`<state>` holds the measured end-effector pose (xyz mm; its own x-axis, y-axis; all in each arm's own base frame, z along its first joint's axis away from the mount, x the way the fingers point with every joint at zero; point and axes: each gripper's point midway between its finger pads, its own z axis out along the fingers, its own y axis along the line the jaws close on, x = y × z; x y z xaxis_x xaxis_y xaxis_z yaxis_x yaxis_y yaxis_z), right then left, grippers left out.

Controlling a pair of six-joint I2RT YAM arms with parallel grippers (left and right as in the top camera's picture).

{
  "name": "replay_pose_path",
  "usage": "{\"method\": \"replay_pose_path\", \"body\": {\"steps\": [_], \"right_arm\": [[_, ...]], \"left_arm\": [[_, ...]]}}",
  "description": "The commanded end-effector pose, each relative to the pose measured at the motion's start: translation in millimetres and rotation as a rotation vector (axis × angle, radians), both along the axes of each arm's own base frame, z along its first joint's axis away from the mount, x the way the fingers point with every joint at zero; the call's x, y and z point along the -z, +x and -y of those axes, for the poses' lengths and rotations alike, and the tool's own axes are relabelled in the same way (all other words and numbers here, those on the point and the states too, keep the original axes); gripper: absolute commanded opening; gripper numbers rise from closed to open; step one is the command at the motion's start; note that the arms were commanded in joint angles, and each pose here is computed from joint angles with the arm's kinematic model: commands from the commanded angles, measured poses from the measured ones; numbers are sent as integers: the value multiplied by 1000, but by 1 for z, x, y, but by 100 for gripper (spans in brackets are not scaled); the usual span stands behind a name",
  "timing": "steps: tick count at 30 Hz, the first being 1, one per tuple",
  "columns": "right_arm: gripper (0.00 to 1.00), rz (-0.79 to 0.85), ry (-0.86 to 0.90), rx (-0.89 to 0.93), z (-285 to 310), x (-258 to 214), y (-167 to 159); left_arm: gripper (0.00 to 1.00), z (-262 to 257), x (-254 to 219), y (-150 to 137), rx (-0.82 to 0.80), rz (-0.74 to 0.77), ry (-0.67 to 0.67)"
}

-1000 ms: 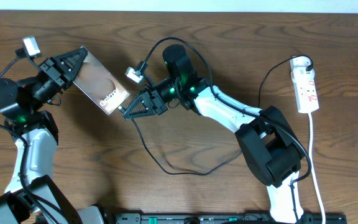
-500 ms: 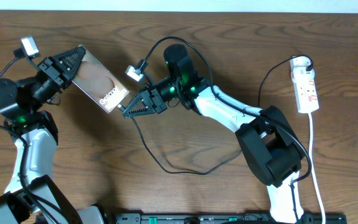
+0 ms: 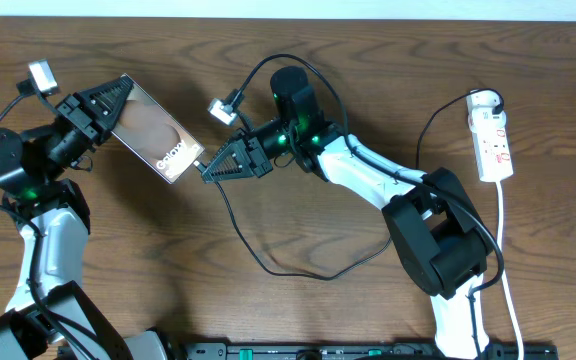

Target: Plug charger to phone and switch on socket

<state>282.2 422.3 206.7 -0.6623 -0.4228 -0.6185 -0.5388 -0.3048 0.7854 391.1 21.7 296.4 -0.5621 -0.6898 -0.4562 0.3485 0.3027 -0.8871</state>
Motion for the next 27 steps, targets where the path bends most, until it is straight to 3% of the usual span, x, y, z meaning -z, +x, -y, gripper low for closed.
{"method": "replay_pose_path", "body": {"steps": [1, 27], "right_arm": [[1, 29, 2, 50, -10, -6, 5], [1, 36, 4, 47, -16, -6, 0]], "left_arm": [[7, 16, -4, -8, 94, 2, 12], [7, 18, -4, -8, 95, 2, 11]]}}
